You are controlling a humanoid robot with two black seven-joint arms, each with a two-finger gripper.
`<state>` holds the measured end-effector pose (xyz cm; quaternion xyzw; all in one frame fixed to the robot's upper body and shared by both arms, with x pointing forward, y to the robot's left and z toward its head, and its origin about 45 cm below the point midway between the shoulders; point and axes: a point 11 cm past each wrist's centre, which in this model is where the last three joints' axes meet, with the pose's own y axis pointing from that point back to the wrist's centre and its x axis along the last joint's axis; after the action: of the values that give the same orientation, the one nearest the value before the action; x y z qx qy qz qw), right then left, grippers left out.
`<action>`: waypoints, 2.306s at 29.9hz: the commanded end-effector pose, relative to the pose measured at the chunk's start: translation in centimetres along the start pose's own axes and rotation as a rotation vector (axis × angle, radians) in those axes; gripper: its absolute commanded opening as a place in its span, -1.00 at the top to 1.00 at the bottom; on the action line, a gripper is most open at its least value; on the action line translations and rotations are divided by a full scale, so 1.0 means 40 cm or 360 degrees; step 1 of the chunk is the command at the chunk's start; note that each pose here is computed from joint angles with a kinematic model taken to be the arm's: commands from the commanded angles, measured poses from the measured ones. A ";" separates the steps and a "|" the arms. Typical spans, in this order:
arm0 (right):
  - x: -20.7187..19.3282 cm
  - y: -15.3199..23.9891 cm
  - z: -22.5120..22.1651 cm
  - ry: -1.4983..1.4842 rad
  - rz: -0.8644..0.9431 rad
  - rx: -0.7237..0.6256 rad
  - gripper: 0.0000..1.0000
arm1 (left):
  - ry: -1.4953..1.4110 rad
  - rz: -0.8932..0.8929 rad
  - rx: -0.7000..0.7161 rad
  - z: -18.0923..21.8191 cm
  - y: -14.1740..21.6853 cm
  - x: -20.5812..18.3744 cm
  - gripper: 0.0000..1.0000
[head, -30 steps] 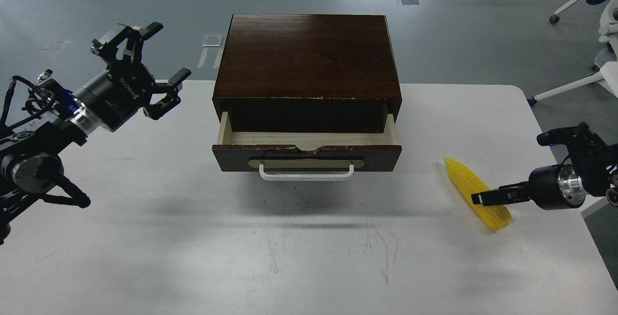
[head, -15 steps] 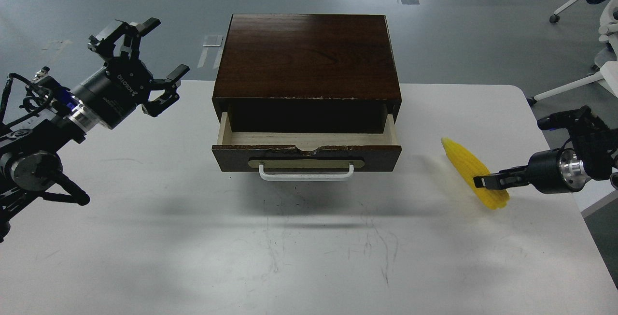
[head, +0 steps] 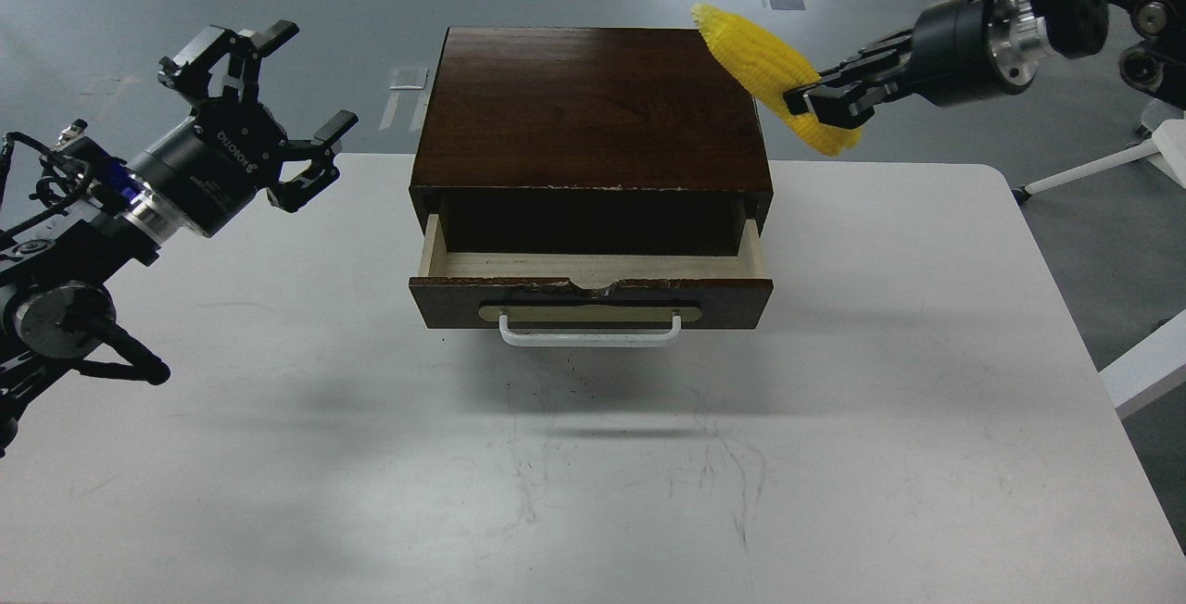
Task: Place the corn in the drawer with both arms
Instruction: 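Lift the corn with the right gripper and carry it over the open drawer, then lower the corn into the drawer, open the right gripper and withdraw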
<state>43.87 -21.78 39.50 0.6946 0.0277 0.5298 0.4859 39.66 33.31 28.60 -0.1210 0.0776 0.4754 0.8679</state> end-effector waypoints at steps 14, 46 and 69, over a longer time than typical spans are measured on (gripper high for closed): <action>0.081 -0.225 -0.279 0.0769 -0.0151 0.0265 0.85 | -0.0030 0.0017 -0.0003 0.020 0.011 0.014 -0.96; 0.012 -0.262 -0.290 0.0888 -0.0167 0.0338 -0.10 | -0.0038 -0.0004 -0.0004 0.030 0.013 0.003 -0.96; 0.177 -0.119 -0.224 -0.0024 0.0426 0.0390 -0.91 | -0.0022 -0.0016 -0.0018 0.029 0.007 -0.003 -0.96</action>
<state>41.69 -8.65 38.95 0.6893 0.0780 0.6249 0.3581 39.37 33.73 29.66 -0.1220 0.0685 0.4727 0.8701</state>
